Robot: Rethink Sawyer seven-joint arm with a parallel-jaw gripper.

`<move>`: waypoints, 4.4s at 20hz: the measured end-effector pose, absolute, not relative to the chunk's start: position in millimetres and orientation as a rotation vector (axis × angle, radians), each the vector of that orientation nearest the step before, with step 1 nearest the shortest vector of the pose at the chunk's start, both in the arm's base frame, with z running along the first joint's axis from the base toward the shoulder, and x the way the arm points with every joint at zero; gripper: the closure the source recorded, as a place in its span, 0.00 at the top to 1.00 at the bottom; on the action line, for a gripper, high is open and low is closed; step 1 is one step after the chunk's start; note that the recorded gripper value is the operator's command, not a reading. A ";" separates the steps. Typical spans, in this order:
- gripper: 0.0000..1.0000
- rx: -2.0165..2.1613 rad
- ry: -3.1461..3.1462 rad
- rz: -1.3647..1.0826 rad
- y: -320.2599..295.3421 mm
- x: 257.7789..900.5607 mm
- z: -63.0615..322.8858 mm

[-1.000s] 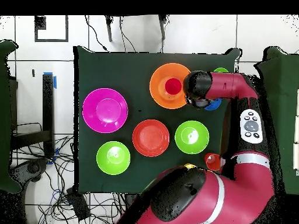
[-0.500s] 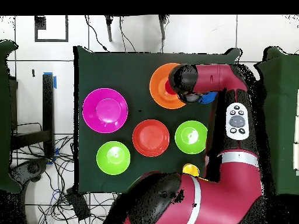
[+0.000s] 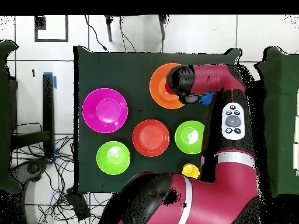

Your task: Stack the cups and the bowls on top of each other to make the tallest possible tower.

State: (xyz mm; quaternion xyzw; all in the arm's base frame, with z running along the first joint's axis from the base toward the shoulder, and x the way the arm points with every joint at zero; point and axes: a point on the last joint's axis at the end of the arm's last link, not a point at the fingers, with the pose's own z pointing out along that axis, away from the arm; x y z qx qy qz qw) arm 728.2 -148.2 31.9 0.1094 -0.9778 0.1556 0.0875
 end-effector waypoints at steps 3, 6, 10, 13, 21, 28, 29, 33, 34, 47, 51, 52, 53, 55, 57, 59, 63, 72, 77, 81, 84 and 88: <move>0.00 0.322 -2.908 0.470 -151.1 726.9 32.2; 0.00 0.317 -2.903 0.479 -154.9 725.2 32.7; 0.00 0.304 -2.890 0.502 -164.4 720.8 34.2; 0.00 0.303 -2.880 0.521 -168.7 718.4 35.3; 0.00 0.391 -2.831 0.671 -158.1 718.9 53.4; 0.00 0.430 -2.841 0.709 -135.1 734.8 67.9; 0.00 0.432 -2.839 0.714 -130.9 737.4 72.0; 0.00 0.424 -2.824 0.717 -118.6 743.3 85.3; 0.00 0.422 -2.822 0.716 -116.6 744.4 86.8; 0.00 0.417 -2.783 0.711 -95.7 748.6 96.7; 0.00 0.421 -2.783 0.710 -88.3 751.2 99.1; 0.00 0.424 -2.783 0.708 -85.5 751.7 99.3; 0.00 0.428 -2.784 0.707 -81.9 752.3 99.7; 0.00 0.433 -2.785 0.705 -76.9 753.2 100.2; 0.00 0.438 -2.788 0.699 -69.9 755.2 101.4; 0.00 0.438 -2.791 0.695 -65.7 757.0 102.6; 0.00 0.420 -2.797 0.670 -55.3 762.4 110.0; 0.00 0.380 -2.809 0.638 -50.2 771.6 121.7; 0.00 0.369 -2.834 0.634 -48.9 780.1 128.4; 0.00 0.361 -2.852 0.630 -48.1 786.6 132.0; 0.00 0.353 -2.865 0.616 -46.0 791.1 130.5; 0.00 0.347 -2.875 0.586 -40.4 794.5 124.2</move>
